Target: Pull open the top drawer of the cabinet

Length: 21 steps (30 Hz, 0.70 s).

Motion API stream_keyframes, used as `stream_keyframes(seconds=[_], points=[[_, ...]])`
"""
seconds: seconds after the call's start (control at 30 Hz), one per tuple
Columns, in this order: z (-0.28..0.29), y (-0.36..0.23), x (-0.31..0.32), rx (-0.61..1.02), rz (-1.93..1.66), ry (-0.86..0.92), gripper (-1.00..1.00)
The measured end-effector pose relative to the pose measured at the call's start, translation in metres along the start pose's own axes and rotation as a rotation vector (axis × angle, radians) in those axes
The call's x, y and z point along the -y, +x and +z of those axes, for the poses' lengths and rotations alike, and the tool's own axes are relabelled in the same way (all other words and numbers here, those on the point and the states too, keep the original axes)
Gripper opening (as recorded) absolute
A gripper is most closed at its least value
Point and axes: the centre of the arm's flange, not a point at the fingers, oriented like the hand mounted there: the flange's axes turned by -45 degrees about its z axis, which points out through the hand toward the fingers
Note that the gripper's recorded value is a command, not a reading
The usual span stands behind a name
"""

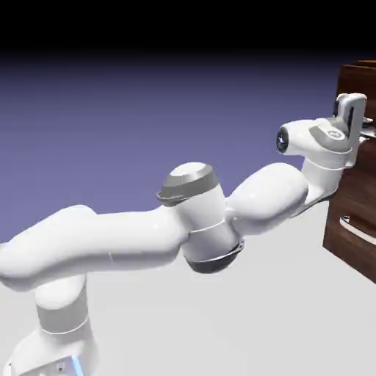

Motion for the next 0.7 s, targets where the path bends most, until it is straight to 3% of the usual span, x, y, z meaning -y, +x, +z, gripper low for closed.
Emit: stream_keyframes(seconds=[0.7], points=[[-0.169, 0.0, 0.0, 0.0, 0.0, 0.001, -1.0]])
